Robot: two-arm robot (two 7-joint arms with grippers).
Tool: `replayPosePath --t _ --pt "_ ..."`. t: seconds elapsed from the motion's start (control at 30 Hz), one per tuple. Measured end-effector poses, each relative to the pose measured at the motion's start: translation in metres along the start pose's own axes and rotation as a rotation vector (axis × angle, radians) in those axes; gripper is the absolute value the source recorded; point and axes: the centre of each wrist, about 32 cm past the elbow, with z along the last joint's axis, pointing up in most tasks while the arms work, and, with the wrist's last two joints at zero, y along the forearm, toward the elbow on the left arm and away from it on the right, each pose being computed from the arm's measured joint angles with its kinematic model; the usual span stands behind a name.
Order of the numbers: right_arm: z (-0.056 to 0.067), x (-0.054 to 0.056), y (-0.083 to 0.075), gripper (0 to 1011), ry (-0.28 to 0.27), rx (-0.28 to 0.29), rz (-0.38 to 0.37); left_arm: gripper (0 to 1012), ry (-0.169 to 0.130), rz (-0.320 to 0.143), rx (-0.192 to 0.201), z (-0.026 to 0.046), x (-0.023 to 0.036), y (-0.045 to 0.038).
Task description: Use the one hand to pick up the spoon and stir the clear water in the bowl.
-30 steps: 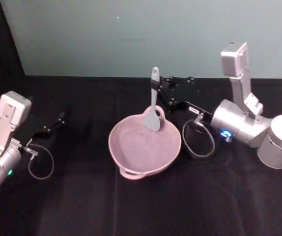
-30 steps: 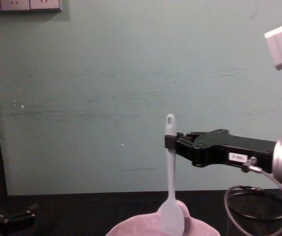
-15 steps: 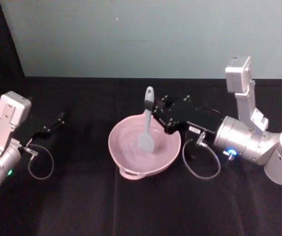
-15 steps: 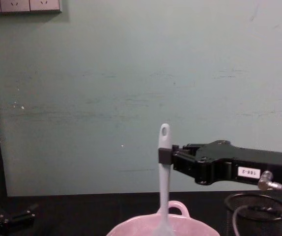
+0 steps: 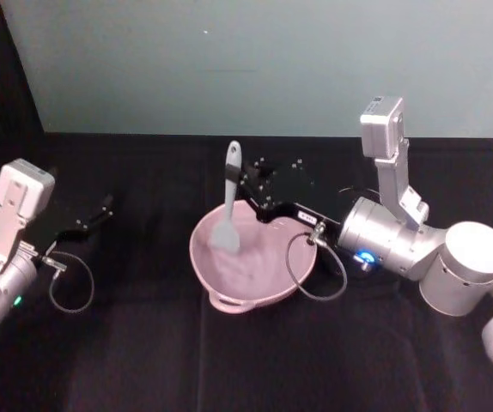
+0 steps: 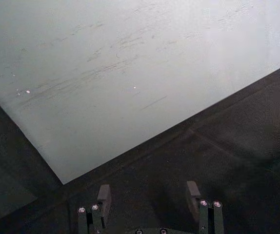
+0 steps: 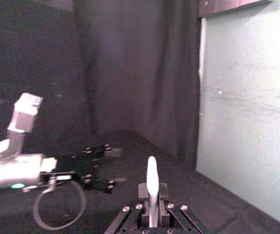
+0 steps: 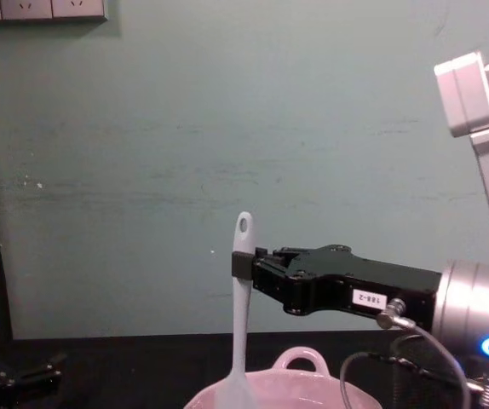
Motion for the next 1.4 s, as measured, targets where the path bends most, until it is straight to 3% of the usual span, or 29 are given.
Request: replayPosePath --t 0.33,0.57,0.73,1.07,1.4 --pt "-0.005 0.010 0.003 117 -0.074 0.021 -0.105 1011 0.000 0.000 0.000 0.0000 0.0000 0.0000" --pt "0.002 0.013 -0.010 117 -0.119 0.003 -0.128 1011 0.000 0.000 0.000 0.0000 0.0000 0.0000" --pt "0.014 0.009 -0.027 117 -0.127 -0.041 -0.109 1011 0.000 0.000 0.000 0.0000 0.0000 0.0000" --pt "0.022 -0.004 -0.041 117 -0.076 -0.055 -0.034 1011 0.000 0.000 0.000 0.0000 0.0000 0.0000" --pt "0.013 -0.006 -0.025 117 0.022 -0.008 0.038 1011 0.000 0.000 0.000 0.0000 0.0000 0.0000"
